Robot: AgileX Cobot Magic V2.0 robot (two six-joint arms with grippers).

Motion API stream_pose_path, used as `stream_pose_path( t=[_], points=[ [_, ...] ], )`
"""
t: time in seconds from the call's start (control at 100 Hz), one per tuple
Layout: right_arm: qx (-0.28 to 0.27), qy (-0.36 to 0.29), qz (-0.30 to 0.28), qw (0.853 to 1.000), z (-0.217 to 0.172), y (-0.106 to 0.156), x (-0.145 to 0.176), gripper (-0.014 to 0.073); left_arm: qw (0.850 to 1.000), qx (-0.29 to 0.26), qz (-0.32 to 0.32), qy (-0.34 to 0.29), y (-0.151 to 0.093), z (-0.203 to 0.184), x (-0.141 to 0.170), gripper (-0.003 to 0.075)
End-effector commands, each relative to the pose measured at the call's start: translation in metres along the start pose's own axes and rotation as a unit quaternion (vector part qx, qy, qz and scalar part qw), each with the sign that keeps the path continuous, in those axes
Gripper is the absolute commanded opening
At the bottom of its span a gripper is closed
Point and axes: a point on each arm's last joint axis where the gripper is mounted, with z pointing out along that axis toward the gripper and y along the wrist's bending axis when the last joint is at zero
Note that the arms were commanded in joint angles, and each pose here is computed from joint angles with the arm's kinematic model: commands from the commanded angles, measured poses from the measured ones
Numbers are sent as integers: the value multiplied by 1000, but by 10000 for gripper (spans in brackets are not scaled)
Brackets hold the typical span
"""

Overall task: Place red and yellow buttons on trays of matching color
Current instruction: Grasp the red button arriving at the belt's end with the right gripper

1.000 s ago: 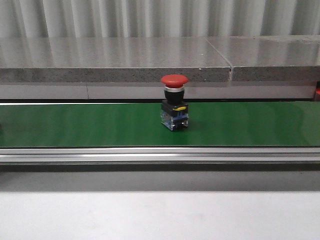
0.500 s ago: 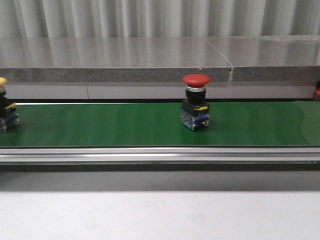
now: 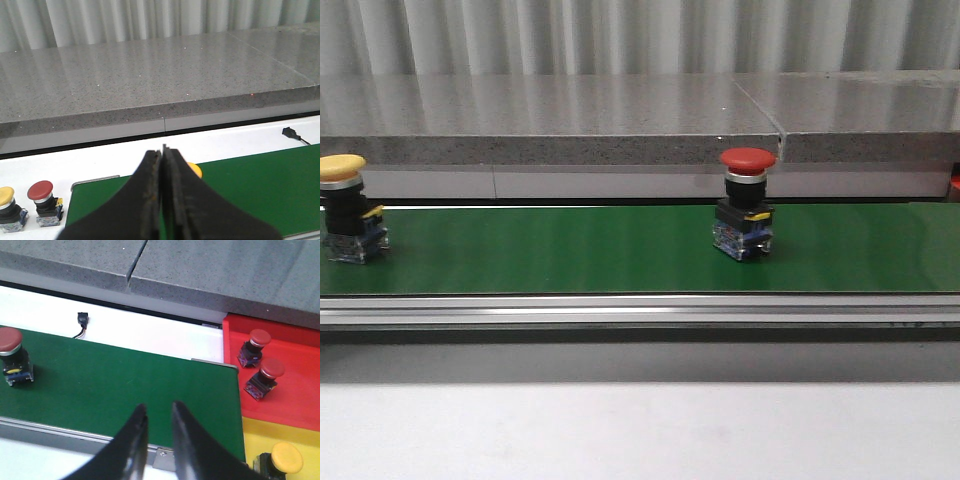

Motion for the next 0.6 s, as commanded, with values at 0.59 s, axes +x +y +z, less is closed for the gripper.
stream_pose_path(
  t=[0.59],
  points=[
    [-68,62,8,996,62,12,-8,636,999,-7,-7,-51,1,-2,-16,-20]
  ],
)
